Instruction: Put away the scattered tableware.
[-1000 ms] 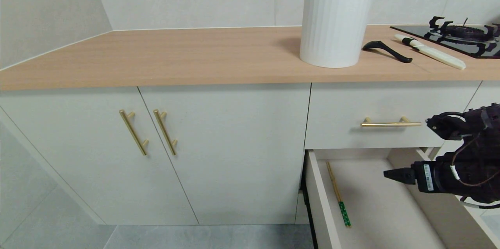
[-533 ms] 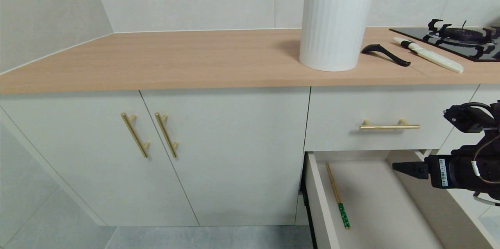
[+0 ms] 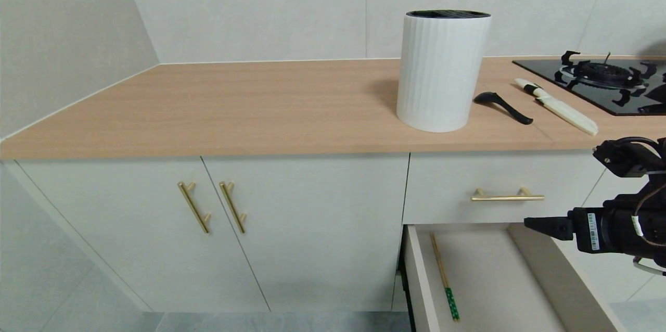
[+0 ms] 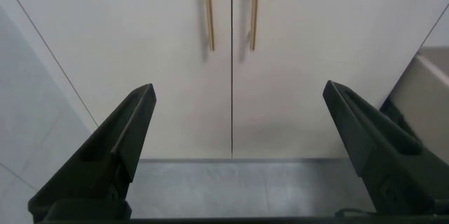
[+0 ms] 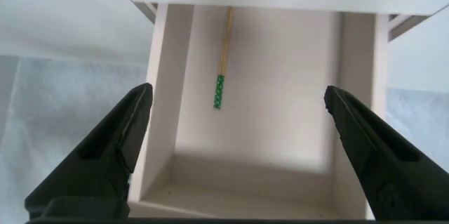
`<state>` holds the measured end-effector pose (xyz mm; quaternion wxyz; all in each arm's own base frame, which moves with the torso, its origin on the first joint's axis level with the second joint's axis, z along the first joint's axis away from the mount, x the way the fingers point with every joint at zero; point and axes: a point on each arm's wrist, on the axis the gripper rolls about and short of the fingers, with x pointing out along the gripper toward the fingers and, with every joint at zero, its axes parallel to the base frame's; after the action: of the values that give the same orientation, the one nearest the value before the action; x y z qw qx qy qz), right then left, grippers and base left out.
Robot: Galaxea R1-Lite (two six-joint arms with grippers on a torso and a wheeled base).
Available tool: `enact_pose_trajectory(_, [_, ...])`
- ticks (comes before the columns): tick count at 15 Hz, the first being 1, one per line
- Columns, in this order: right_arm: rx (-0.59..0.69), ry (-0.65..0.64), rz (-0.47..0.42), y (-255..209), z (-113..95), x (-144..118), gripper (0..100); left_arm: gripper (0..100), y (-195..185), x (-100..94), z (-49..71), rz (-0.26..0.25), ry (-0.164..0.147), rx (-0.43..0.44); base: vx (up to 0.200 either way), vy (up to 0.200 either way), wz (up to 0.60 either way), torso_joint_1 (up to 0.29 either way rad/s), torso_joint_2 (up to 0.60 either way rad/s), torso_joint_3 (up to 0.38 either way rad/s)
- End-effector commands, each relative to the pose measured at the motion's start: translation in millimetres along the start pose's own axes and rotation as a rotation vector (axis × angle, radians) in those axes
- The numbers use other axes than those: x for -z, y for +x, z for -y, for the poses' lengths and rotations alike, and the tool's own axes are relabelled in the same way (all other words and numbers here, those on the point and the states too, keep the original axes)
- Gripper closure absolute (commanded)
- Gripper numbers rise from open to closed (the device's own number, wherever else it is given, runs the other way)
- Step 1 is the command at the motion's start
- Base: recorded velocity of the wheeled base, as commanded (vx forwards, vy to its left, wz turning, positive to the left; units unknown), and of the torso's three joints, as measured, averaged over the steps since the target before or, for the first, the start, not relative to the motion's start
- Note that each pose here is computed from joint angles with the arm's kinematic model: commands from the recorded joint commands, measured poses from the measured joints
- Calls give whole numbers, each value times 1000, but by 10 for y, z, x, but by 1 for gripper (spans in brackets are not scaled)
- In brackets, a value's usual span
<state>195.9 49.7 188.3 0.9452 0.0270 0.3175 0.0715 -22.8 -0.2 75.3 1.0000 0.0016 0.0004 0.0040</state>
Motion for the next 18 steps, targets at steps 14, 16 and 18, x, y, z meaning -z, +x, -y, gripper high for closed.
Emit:
enact_pose_trajectory(14, [5, -43, -29, 45, 6, 59, 0, 0, 0, 0, 0, -1, 0, 0, 0, 0, 0, 169, -429, -258])
enact_pose_trajectory(16, [8, -47, -36, 62, 7, 67, 0, 0, 0, 0, 0, -1, 0, -1, 0, 0, 0, 21, -30, -18])
enact_pose_trajectory(18, [30, -32, -15, 116, 69, 24, 0, 0, 0, 0, 0, -1, 0, 0, 0, 0, 0, 0, 0, 0])
